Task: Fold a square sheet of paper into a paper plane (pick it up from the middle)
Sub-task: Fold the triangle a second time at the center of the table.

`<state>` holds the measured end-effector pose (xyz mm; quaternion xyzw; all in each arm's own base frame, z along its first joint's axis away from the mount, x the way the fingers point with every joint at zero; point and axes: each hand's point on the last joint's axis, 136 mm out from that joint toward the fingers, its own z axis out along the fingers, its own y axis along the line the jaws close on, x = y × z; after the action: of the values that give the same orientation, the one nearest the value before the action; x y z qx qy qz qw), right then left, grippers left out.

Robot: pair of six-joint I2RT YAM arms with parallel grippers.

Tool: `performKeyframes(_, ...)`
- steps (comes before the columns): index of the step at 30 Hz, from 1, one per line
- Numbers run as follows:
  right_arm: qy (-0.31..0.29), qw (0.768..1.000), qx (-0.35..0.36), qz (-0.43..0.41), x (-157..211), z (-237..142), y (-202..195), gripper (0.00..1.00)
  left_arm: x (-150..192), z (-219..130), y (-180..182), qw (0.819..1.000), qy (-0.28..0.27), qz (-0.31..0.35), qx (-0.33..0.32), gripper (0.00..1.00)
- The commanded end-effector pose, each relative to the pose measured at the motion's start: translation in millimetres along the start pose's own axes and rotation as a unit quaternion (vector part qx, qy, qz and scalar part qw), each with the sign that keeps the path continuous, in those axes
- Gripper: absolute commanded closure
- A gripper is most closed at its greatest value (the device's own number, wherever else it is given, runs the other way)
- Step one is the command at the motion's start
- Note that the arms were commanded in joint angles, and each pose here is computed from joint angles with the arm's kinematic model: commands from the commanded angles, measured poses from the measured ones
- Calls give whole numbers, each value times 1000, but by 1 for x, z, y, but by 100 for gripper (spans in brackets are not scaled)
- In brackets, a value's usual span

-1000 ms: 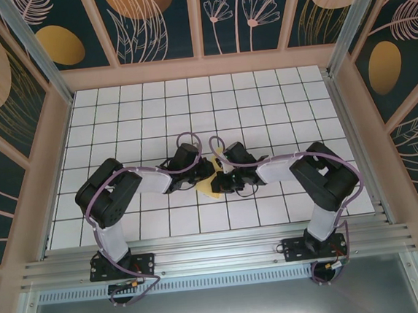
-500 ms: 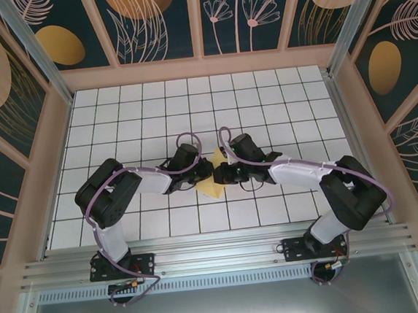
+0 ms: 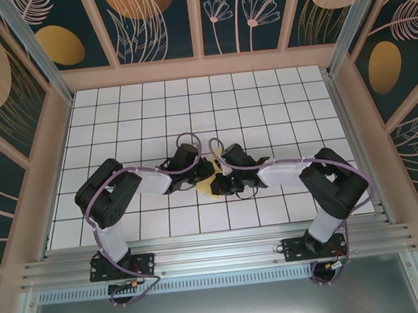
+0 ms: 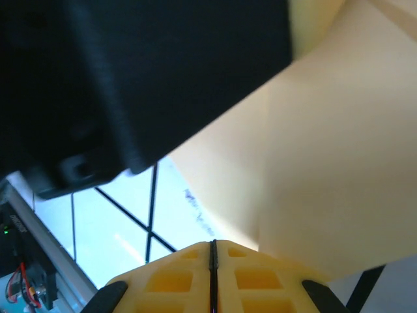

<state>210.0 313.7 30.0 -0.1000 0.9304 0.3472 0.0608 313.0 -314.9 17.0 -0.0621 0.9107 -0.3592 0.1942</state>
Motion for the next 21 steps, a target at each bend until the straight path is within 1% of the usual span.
performKeyframes(1, 2, 1000, 6, 1, -6, 6, 0, 90, 22, 0, 33, 998, 32, -15, -54, 90)
performKeyframes(8, 29, 999, 35, 1, 8, 11, -25, 90, 23, 1, 37, 998, 32, -14, -59, 90)
performKeyframes(15, 48, 999, 14, -23, 15, 6, -17, 89, 26, 3, 41, 997, 36, -17, -63, 90)
performKeyframes(21, 63, 997, 14, -39, 20, 2, -15, 89, 26, 3, 42, 997, 36, -19, -65, 90)
